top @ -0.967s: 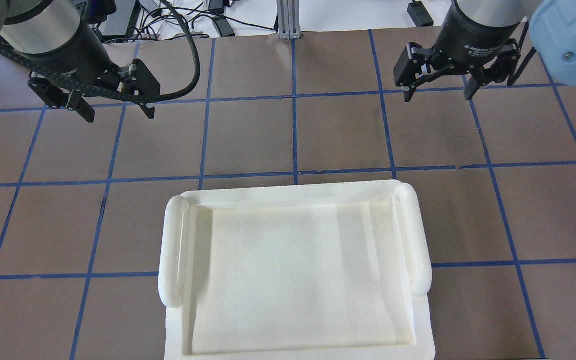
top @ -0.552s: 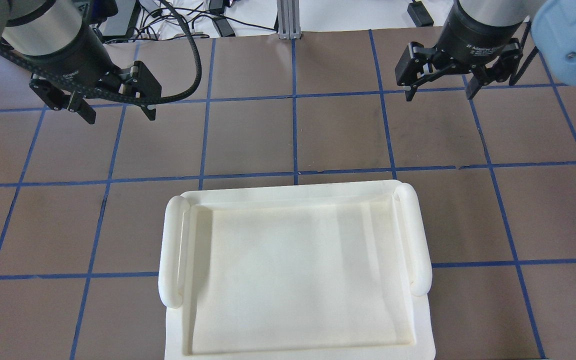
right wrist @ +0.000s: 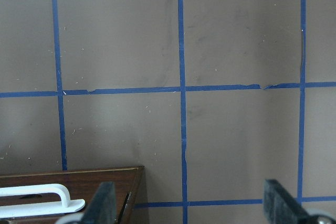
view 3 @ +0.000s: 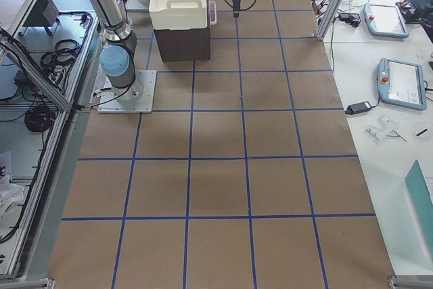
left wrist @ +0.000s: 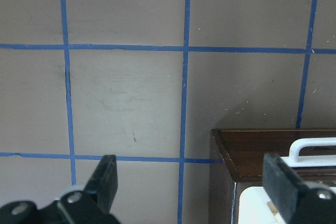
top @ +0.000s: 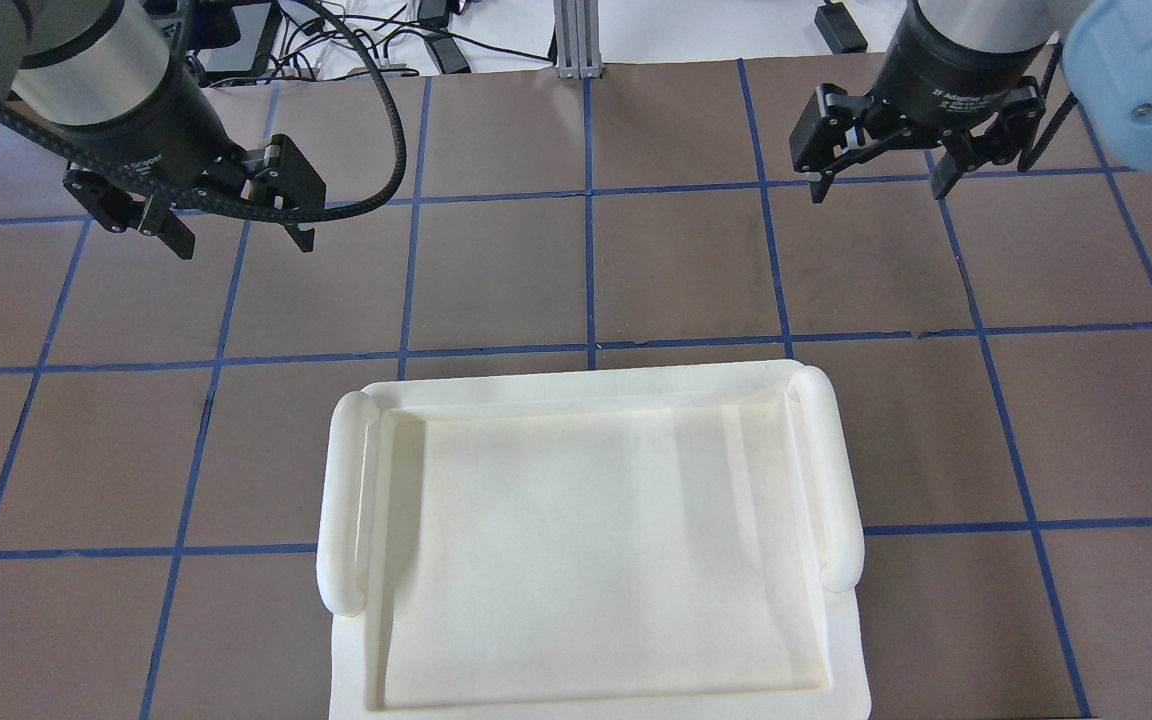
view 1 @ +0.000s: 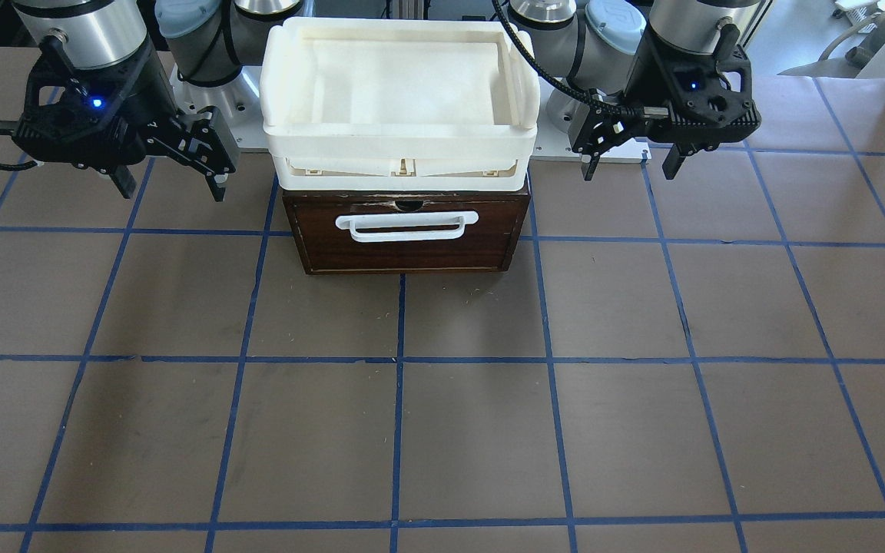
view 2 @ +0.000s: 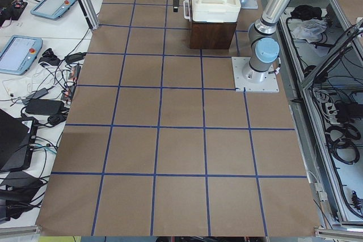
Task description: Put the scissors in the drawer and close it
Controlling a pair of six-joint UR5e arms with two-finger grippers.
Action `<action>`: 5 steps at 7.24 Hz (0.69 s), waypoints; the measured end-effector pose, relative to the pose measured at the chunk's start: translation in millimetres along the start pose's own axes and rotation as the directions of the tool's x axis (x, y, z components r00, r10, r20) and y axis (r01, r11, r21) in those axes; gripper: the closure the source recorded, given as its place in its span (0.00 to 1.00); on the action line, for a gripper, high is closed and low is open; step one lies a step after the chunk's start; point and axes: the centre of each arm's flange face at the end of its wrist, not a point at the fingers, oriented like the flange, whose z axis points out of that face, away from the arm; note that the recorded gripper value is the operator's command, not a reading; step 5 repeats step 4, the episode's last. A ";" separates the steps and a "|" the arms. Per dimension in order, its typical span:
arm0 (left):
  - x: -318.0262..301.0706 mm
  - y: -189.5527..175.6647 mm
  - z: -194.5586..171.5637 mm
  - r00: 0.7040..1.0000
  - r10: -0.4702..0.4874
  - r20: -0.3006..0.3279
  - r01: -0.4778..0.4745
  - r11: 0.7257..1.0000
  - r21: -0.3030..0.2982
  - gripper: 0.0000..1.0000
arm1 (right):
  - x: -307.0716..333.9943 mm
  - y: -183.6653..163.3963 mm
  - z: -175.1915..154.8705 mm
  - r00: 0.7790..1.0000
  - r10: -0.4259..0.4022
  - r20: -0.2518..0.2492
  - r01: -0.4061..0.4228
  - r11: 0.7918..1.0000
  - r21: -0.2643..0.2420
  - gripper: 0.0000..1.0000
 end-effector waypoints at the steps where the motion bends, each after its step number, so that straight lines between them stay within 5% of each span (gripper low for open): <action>1: 0.3 0.3 0.2 1.000 0.000 0.000 0.000 1.000 0.000 0.00 | 0.4 0.0 -0.5 1.000 0.001 0.000 -0.001 1.000 0.001 0.00; 5: 0.7 1.2 1.1 1.000 0.001 0.000 -0.001 1.000 -0.003 0.00 | 0.3 -0.3 0.0 1.000 0.001 0.000 -0.001 1.000 0.001 0.00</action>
